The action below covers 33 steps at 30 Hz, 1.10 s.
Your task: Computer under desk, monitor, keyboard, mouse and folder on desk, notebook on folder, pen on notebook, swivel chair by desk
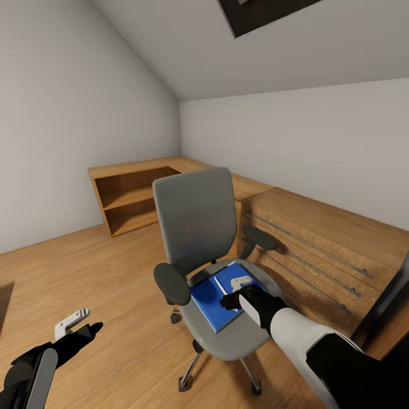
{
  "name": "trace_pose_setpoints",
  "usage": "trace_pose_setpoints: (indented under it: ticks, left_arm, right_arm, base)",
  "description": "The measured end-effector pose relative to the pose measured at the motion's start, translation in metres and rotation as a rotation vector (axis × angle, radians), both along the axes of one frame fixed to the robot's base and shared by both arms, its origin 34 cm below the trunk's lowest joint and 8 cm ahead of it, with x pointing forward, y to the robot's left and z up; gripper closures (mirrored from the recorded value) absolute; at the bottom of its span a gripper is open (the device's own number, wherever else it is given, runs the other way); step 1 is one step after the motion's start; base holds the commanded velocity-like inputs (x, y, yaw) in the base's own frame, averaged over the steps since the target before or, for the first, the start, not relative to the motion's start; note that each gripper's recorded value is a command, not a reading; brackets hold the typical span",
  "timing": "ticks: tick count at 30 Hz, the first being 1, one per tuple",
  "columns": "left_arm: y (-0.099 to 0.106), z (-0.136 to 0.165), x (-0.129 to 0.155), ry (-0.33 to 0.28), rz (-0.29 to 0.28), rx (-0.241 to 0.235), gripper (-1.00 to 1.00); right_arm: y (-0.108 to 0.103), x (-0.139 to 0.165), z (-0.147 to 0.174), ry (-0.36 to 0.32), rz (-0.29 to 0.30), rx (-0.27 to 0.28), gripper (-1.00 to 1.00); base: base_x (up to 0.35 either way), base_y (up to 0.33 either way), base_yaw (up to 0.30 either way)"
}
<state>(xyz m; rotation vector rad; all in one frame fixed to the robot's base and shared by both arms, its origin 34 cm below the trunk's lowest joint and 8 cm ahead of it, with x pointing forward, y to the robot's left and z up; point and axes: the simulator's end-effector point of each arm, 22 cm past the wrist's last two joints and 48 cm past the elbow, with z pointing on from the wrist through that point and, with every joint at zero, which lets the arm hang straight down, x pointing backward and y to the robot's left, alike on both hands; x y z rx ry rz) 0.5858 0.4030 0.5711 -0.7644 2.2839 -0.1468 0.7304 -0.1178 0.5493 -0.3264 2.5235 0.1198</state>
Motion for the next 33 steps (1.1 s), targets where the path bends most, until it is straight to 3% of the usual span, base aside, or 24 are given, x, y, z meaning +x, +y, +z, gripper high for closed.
trace_pose_setpoints:
  ticks: [33]
  left_arm:
    - [-0.0008, -0.0006, -0.0003, 0.002, -0.001, -0.003, -1.00]
  right_arm:
    - [0.0020, -0.0043, -0.0002, 0.030, 0.011, -0.010, 1.00]
  base:
    - [0.000, 0.000, 0.000]
